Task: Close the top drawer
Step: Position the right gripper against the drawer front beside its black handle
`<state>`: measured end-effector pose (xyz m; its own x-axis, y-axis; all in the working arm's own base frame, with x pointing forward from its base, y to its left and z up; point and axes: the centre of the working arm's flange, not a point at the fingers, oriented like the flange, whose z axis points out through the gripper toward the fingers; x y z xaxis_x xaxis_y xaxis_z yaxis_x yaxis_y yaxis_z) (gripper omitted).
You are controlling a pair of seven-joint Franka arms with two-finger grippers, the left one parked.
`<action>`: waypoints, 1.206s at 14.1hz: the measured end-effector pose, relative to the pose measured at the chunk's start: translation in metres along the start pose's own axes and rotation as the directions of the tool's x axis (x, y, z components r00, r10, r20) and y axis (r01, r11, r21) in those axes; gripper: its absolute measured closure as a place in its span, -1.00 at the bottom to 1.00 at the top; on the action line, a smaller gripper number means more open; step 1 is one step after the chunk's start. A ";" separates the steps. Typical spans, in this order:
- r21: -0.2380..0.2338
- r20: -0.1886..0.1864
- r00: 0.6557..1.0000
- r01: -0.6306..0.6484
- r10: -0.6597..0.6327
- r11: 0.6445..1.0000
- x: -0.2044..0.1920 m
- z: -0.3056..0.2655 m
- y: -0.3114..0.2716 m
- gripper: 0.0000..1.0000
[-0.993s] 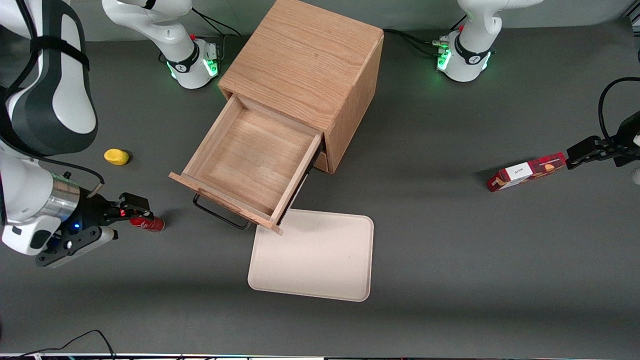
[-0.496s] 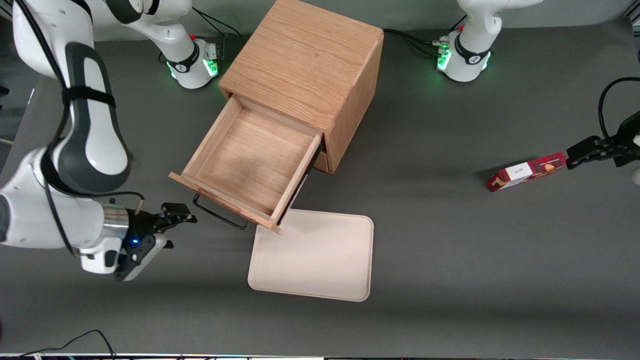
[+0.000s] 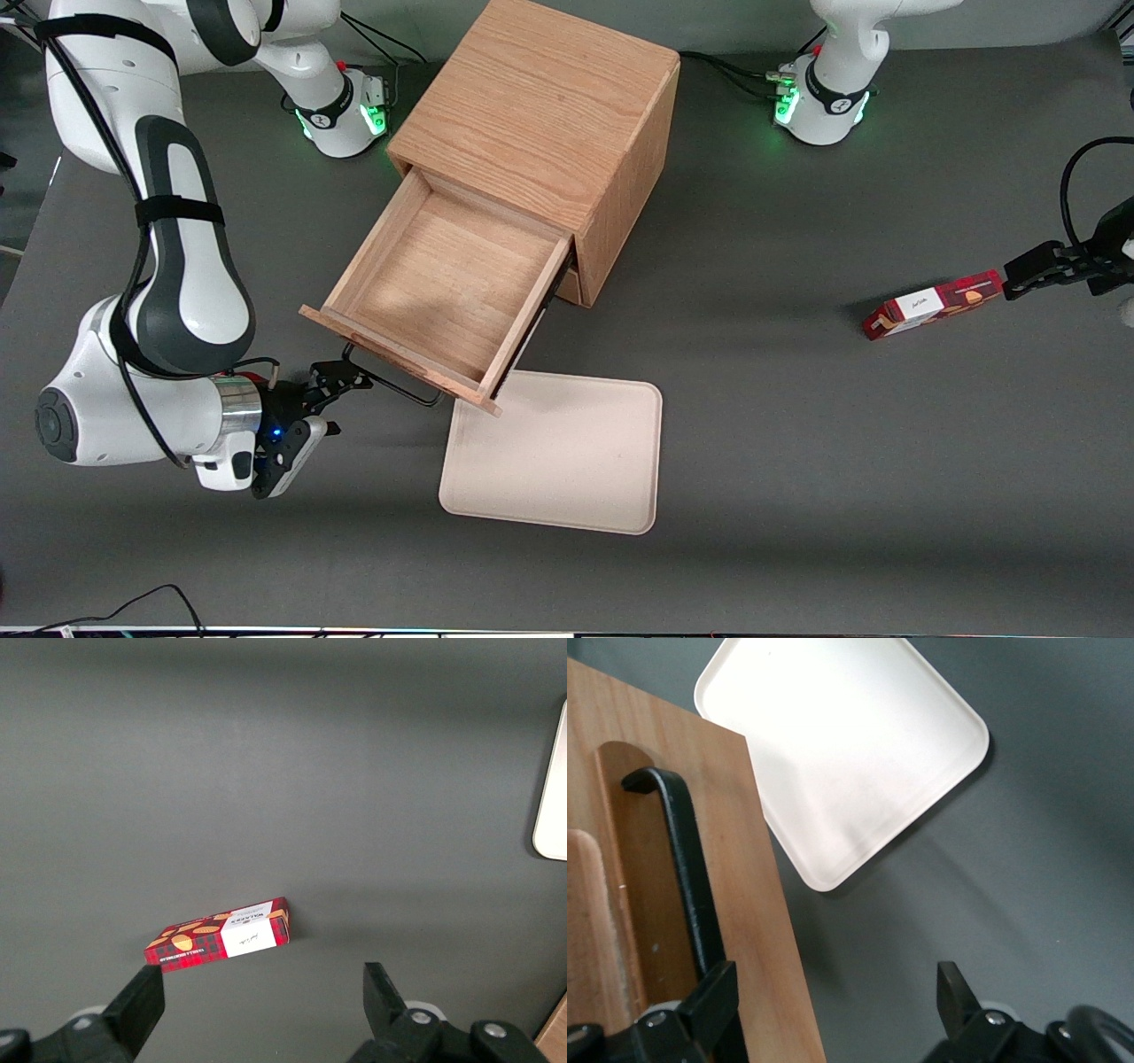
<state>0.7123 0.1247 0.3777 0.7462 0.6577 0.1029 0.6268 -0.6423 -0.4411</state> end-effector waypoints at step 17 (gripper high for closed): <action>0.080 0.013 0.999 0.032 -0.033 0.996 0.017 0.022 -0.020 -1.00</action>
<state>0.7075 0.1570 0.3684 0.7225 0.6832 0.1060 0.6301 -0.5876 -0.5076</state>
